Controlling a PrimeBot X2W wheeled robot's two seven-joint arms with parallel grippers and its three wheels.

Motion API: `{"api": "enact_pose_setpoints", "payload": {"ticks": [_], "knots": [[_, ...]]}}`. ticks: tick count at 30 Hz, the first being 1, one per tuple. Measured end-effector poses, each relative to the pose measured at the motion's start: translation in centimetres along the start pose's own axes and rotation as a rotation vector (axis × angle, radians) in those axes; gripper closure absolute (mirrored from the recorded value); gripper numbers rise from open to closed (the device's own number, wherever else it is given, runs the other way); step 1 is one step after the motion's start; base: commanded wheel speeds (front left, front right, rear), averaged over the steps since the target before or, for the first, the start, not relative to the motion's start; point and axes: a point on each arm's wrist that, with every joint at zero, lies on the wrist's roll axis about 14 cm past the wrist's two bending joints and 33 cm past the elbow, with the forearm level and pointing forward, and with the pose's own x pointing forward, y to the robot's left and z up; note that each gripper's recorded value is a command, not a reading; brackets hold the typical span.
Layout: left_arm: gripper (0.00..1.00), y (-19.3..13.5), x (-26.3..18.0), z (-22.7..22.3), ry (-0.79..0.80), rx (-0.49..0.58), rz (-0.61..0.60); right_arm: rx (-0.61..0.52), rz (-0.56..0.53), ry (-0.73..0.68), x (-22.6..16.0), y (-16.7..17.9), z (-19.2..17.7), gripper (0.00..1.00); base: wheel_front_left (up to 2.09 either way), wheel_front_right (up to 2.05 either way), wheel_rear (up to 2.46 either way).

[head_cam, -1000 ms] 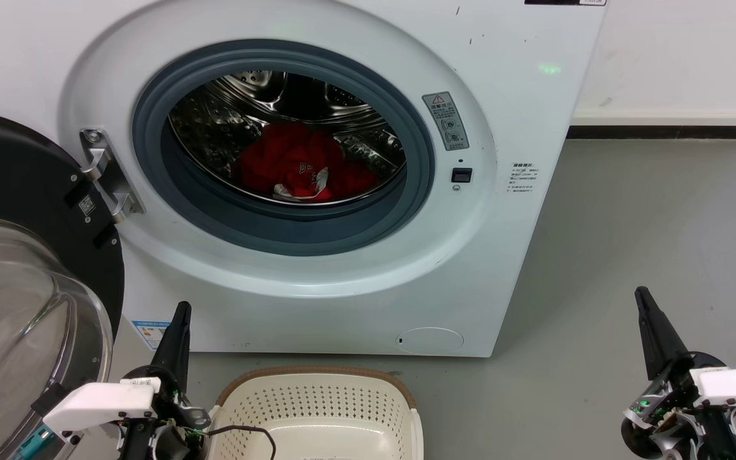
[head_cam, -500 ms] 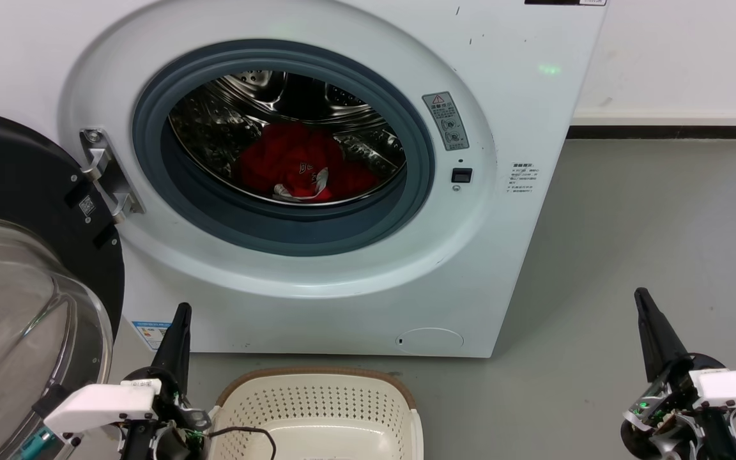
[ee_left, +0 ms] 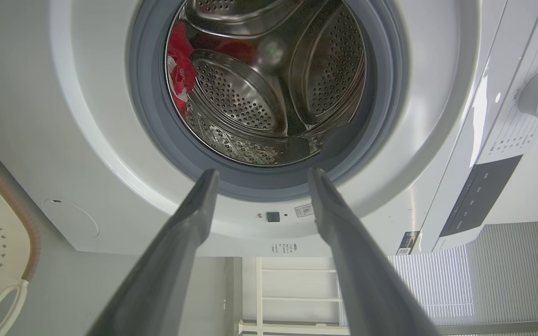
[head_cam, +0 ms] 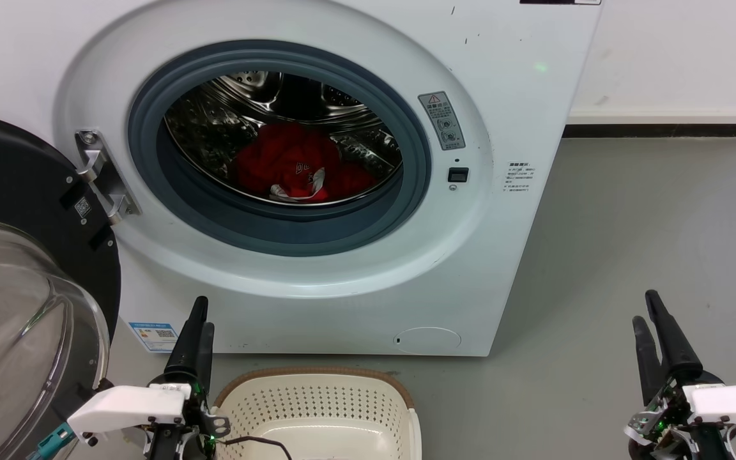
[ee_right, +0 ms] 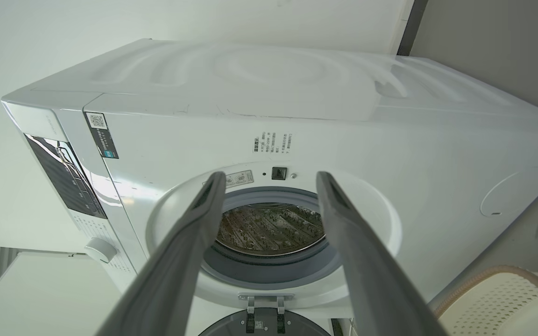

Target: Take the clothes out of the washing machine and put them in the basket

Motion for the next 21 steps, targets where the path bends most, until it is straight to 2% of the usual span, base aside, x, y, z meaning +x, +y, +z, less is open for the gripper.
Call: {"api": "enact_pose_setpoints", "payload": {"ticks": [21], "knots": [[0.0, -2.3, 0.5, -2.3, 0.032, 0.45, -0.063, -0.526, 0.08, -0.024, -0.6, 2.5, -0.2, 0.0, 0.0, 0.0, 0.0]]}}
